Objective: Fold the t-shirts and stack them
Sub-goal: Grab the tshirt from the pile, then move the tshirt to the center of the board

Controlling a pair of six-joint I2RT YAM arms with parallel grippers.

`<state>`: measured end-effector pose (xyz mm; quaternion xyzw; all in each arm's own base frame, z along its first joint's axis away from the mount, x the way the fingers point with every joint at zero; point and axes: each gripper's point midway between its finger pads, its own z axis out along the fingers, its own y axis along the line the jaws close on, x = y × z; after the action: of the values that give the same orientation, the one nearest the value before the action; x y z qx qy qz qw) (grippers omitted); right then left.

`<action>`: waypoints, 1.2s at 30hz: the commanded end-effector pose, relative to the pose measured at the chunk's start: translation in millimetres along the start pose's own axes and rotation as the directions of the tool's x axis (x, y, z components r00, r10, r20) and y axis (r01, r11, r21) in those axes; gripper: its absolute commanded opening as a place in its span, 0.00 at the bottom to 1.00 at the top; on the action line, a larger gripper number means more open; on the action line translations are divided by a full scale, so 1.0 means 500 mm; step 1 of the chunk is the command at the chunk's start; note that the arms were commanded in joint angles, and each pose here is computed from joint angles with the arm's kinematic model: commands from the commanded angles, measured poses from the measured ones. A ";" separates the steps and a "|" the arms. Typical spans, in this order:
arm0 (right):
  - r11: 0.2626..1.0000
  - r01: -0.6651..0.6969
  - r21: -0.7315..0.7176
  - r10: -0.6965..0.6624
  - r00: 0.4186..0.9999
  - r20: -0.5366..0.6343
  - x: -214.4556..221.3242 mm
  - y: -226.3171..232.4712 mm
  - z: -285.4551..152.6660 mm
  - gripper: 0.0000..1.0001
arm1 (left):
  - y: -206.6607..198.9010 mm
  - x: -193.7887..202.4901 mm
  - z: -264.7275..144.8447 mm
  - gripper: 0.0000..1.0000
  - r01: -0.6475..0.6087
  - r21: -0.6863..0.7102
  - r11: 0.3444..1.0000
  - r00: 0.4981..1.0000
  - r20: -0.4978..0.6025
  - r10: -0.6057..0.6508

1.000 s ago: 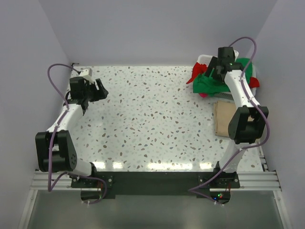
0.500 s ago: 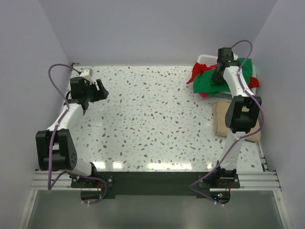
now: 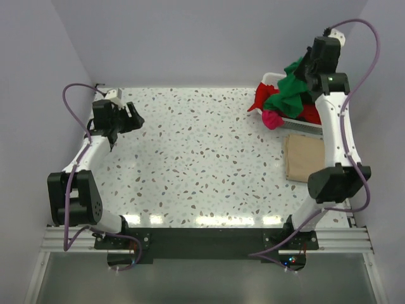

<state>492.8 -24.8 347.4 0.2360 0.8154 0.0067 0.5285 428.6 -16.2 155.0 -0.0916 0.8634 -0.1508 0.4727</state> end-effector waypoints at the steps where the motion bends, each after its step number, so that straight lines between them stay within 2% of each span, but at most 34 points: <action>1: 0.943 0.087 -0.320 -0.003 0.968 0.252 -0.116 0.202 -0.171 0.00 | -0.025 -0.063 0.002 0.73 0.010 0.037 0.999 0.996 0.084 -0.013; 3: 0.883 0.169 -0.438 -0.039 0.956 0.290 -0.101 0.306 -0.231 0.00 | -0.026 -0.062 0.003 0.73 0.023 0.038 0.999 0.996 0.080 -0.026; 5: 0.824 0.193 -0.533 -0.021 0.950 0.311 -0.108 0.379 -0.281 0.00 | -0.027 -0.061 0.002 0.73 0.032 0.039 0.999 0.996 0.080 -0.035; 9: 0.661 0.207 -0.721 0.037 0.951 0.306 -0.098 0.532 -0.390 0.00 | -0.030 -0.065 0.000 0.73 0.051 0.044 0.998 0.995 0.083 -0.055; 10: 0.579 0.212 -0.787 0.081 0.946 0.315 -0.113 0.573 -0.464 0.00 | -0.029 -0.062 0.001 0.73 0.056 0.046 0.997 0.995 0.079 -0.059; 11: 0.558 0.211 -0.802 0.083 0.948 0.307 -0.098 0.605 -0.463 0.00 | -0.029 -0.062 0.000 0.73 0.061 0.048 0.997 0.995 0.078 -0.064; 12: 0.501 0.213 -0.839 0.108 0.946 0.305 -0.098 0.632 -0.505 0.00 | -0.031 -0.063 -0.001 0.73 0.065 0.050 0.997 0.995 0.079 -0.069; 16: 0.407 0.181 -0.895 0.225 0.930 0.291 -0.135 0.658 -0.576 0.00 | -0.028 -0.072 -0.007 0.73 0.067 0.046 0.997 0.993 0.092 -0.071; 18: 0.407 0.176 -0.896 0.249 0.923 0.294 -0.148 0.652 -0.584 0.00 | -0.026 -0.076 -0.011 0.73 0.062 0.043 0.997 0.993 0.100 -0.066; 21: 0.447 0.176 -0.877 0.221 0.928 0.299 -0.138 0.640 -0.567 0.00 | -0.023 -0.083 -0.015 0.73 0.062 0.035 0.997 0.992 0.111 -0.066; 23: 0.495 0.155 -0.855 0.168 0.948 0.270 -0.096 0.634 -0.525 0.00 | -0.020 -0.086 -0.017 0.73 0.060 0.029 0.998 0.991 0.117 -0.063; 24: 0.556 0.137 -0.820 0.177 0.944 0.278 -0.102 0.607 -0.513 0.00 | -0.016 -0.084 -0.016 0.73 0.060 0.021 0.998 0.991 0.117 -0.062; 25: 0.627 0.118 -0.770 0.117 0.963 0.242 -0.043 0.592 -0.451 0.00 | -0.012 -0.079 -0.016 0.73 0.061 0.010 0.998 0.992 0.108 -0.062; 26: 0.690 0.090 -0.718 0.104 0.970 0.221 -0.019 0.567 -0.414 0.00 | -0.005 -0.072 -0.014 0.73 0.060 -0.005 0.998 0.993 0.098 -0.060; 27: 0.786 0.044 -0.617 0.076 0.983 0.167 0.041 0.510 -0.340 0.03 | 0.007 -0.068 -0.013 0.73 0.063 -0.035 0.997 0.994 0.095 -0.060; 29: 0.867 -0.003 -0.498 0.051 0.995 0.084 0.124 0.439 -0.257 0.24 | 0.030 -0.033 -0.007 0.73 0.076 -0.088 0.993 0.997 0.038 -0.073; 30: 0.900 -0.080 -0.428 0.091 0.996 0.006 0.161 0.384 -0.204 0.31 | 0.043 -0.014 -0.004 0.73 0.076 -0.119 0.990 0.997 0.015 -0.075; 31: 0.936 -0.075 -0.345 0.041 0.994 -0.105 0.275 0.322 -0.145 0.51 | 0.049 0.005 -0.004 0.73 0.082 -0.132 0.988 0.996 -0.013 -0.085; 32: 0.950 -0.084 -0.302 0.030 0.984 -0.177 0.332 0.286 -0.113 0.60 | 0.053 0.014 -0.005 0.73 0.085 -0.140 0.986 0.996 -0.022 -0.089; 33: 0.966 -0.083 -0.244 0.007 0.955 -0.296 0.417 0.226 -0.077 0.66 | 0.058 0.036 -0.005 0.73 0.091 -0.148 0.985 0.994 -0.044 -0.099; 35: 0.980 -0.016 -0.198 -0.065 0.916 -0.397 0.511 0.180 -0.046 0.74 | 0.061 0.055 -0.012 0.73 0.102 -0.158 0.982 0.991 -0.065 -0.113; 36: 0.979 0.042 -0.201 -0.128 0.892 -0.434 0.545 0.162 -0.042 0.74 | 0.066 0.071 -0.014 0.73 0.105 -0.168 0.980 0.989 -0.083 -0.120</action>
<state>437.8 164.2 202.1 0.1378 0.8822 0.1347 0.4295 418.2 -1.8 134.1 -0.1557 0.8764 -0.1281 0.4373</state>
